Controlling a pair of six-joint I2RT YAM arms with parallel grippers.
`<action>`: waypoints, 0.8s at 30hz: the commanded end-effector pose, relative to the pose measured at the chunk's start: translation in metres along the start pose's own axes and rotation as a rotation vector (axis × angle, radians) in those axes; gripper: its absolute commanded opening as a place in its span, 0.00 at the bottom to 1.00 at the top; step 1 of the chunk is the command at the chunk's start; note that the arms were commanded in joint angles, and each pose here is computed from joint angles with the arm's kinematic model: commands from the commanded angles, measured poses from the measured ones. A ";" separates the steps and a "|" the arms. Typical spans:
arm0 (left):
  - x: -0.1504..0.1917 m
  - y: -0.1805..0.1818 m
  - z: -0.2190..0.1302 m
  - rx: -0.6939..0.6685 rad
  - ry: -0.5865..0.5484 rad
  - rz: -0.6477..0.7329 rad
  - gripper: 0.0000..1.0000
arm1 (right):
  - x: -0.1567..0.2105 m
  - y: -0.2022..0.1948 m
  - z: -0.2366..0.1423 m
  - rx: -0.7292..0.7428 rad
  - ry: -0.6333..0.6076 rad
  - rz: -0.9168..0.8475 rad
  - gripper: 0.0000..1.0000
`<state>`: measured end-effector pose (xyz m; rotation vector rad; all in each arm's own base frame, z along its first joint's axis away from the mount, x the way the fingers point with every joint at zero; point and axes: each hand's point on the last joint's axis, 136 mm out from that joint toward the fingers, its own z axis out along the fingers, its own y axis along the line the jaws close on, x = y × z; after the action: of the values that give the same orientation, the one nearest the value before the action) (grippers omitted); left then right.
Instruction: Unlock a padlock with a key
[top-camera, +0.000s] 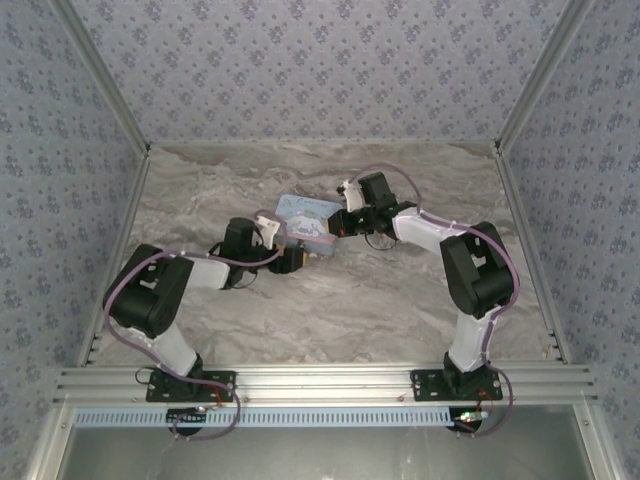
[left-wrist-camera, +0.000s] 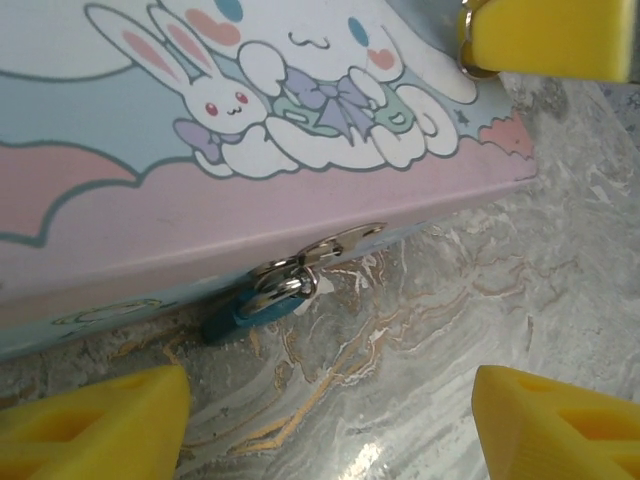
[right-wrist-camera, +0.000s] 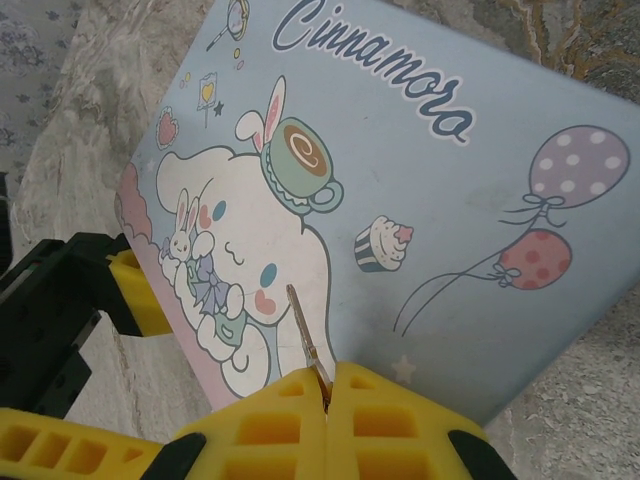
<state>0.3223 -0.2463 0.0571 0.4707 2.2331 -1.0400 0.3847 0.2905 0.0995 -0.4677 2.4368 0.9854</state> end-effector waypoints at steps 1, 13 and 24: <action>-0.010 0.002 0.008 -0.003 -0.039 0.065 0.71 | 0.046 -0.024 0.008 0.105 0.153 0.058 0.00; -0.011 0.016 0.014 -0.070 -0.052 0.083 0.65 | 0.050 -0.027 0.008 0.135 0.171 0.049 0.00; -0.003 0.015 0.028 -0.118 -0.033 0.117 0.62 | 0.052 -0.026 0.008 0.139 0.178 0.045 0.00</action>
<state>0.3397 -0.2496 0.0406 0.4902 2.2064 -0.8750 0.3832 0.2925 0.0989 -0.4954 2.4441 0.9426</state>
